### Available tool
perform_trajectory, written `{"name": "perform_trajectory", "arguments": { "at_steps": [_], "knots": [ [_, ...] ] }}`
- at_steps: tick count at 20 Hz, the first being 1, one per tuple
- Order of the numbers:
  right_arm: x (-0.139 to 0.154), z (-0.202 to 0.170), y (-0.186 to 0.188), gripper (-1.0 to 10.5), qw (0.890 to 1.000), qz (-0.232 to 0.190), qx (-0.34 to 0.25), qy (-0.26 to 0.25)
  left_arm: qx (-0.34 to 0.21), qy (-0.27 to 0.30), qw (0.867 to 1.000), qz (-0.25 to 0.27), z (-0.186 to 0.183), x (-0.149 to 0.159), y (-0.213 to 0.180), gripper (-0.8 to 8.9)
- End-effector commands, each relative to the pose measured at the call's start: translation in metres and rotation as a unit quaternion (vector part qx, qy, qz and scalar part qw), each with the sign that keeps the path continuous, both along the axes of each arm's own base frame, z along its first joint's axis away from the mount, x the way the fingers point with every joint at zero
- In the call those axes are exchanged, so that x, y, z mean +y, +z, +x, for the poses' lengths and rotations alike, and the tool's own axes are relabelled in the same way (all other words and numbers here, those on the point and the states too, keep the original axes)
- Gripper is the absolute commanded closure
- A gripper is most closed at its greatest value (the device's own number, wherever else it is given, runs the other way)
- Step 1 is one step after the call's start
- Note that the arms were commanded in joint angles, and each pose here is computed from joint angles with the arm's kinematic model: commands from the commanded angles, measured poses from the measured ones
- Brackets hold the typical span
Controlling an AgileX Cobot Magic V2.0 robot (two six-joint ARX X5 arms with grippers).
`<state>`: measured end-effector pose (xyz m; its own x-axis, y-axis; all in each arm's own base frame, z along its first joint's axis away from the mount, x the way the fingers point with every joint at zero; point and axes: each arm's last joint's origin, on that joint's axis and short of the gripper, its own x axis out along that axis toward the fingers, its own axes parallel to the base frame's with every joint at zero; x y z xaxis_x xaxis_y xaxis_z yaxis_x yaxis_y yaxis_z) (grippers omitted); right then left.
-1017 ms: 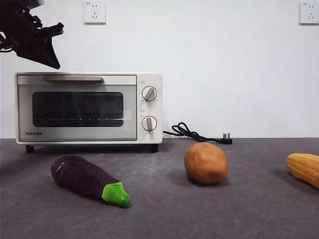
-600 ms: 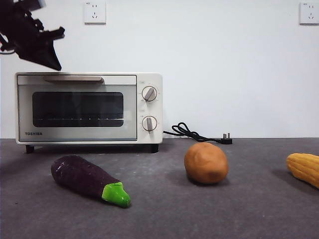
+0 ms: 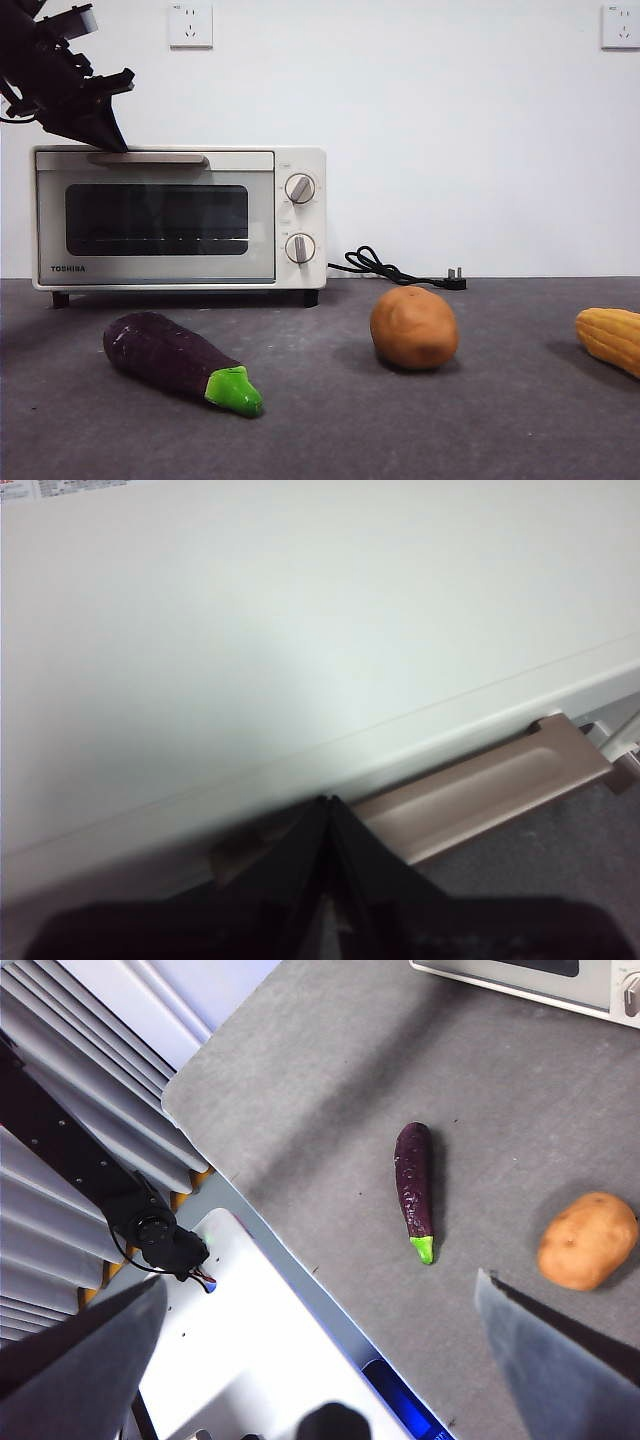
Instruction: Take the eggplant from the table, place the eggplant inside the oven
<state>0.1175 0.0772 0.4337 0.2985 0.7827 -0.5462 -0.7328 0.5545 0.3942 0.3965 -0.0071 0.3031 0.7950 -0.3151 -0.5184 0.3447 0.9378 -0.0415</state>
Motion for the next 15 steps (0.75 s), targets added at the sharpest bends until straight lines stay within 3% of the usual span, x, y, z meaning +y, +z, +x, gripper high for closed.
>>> {"name": "perform_trajectory", "arguments": {
  "at_steps": [1,15],
  "knots": [
    [0.000,0.000,0.002,3.5,1.000,0.002,-0.010,0.003,0.054,-0.022,0.998,-0.004,0.000,-0.007,-0.020,8.19],
    [0.001,0.002,0.003,3.5,1.000,0.001,-0.028,0.009,0.158,-0.088,0.983,-0.009,-0.018,-0.049,-0.033,8.19]
  ]
}}
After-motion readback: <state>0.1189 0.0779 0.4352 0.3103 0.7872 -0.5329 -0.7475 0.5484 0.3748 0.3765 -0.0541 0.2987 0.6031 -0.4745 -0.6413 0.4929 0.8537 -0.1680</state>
